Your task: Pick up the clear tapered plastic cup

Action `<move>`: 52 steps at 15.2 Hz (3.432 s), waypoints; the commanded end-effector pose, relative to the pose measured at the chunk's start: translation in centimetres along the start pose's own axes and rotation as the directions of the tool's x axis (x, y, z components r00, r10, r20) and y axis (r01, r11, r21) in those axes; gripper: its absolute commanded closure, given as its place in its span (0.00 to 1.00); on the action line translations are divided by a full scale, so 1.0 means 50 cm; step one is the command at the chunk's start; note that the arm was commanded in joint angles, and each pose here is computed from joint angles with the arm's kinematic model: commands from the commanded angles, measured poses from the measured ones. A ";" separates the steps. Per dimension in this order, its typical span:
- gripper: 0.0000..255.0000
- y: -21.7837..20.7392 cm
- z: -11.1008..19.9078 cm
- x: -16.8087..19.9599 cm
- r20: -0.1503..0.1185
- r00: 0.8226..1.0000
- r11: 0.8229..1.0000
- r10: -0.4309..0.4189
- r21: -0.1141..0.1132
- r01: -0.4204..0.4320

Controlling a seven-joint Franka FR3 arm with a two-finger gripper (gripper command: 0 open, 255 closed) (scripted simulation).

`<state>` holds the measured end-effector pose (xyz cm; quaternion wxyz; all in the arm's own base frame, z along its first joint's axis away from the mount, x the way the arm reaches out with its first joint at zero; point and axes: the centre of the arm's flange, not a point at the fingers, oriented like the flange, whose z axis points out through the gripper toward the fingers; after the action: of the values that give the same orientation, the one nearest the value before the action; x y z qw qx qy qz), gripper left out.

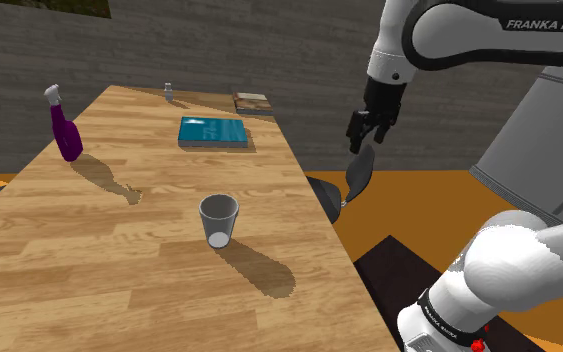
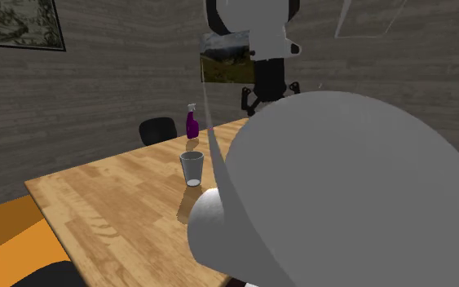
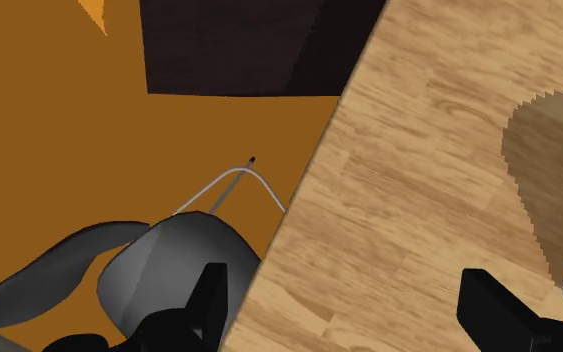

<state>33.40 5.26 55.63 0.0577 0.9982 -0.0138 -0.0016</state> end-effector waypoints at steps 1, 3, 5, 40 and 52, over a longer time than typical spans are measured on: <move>0.00 -0.049 0.016 0.021 0.002 1.000 1.000 0.002 -0.003 -0.002; 0.00 -0.098 0.031 0.040 0.005 1.000 1.000 0.002 -0.006 -0.002; 0.00 -0.146 0.047 0.059 0.007 1.000 1.000 0.003 -0.009 -0.003; 0.00 -0.768 0.342 0.302 0.038 0.999 0.999 0.011 -0.051 -0.009; 1.00 -0.765 0.321 0.301 0.038 0.999 0.999 0.011 -0.051 -0.009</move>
<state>49.41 40.92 34.85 0.0826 0.9962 -0.0198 -0.0206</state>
